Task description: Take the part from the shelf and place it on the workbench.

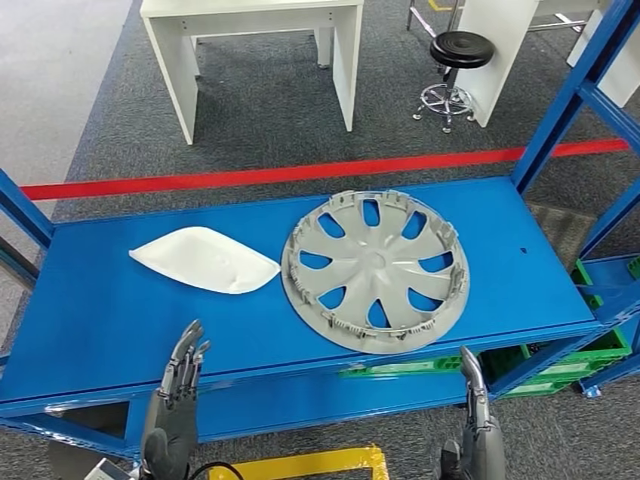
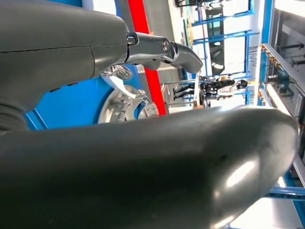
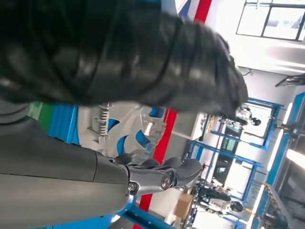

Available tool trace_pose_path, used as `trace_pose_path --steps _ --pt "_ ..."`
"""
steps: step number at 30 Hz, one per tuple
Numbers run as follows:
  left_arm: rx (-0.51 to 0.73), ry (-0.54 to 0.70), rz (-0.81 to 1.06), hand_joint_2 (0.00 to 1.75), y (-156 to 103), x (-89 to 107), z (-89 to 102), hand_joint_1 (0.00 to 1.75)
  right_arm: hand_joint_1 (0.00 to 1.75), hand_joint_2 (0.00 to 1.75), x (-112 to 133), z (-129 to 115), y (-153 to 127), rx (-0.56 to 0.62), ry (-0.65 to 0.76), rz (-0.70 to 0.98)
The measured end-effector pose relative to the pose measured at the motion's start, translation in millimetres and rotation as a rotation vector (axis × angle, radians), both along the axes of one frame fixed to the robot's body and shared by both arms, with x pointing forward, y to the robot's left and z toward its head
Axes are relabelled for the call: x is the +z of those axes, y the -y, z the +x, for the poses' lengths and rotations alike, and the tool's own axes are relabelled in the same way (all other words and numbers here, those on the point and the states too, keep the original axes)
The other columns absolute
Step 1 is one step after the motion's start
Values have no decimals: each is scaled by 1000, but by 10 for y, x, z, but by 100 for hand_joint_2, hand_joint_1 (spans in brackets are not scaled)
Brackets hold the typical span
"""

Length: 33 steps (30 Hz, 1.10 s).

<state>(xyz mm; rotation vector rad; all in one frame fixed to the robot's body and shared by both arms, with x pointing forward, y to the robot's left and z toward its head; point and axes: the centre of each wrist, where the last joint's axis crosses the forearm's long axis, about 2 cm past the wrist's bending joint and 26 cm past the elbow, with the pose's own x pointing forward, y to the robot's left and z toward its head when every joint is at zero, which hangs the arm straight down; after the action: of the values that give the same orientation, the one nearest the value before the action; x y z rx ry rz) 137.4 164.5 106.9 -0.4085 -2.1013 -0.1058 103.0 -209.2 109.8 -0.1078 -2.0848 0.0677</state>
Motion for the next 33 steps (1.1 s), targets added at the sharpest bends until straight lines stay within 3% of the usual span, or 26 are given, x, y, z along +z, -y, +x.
trace_pose_path --steps 3,7,20,26,33 --pt "6 2 0 0 -5 -6 -8 0 0 0 -6 11 -3 -8 -10 7" --pt "1 5 -2 0 -9 -11 -15 0 0 175 -2 34 -4 -32 -15 -33" --pt "-91 46 -14 0 -14 10 45 0 0 175 54 352 89 -160 50 -422" --pt "-155 59 -21 0 11 22 107 0 0 175 -104 621 261 -211 1 -554" --pt "-217 64 -27 0 42 16 174 0 0 175 -351 908 549 -201 -103 -574"
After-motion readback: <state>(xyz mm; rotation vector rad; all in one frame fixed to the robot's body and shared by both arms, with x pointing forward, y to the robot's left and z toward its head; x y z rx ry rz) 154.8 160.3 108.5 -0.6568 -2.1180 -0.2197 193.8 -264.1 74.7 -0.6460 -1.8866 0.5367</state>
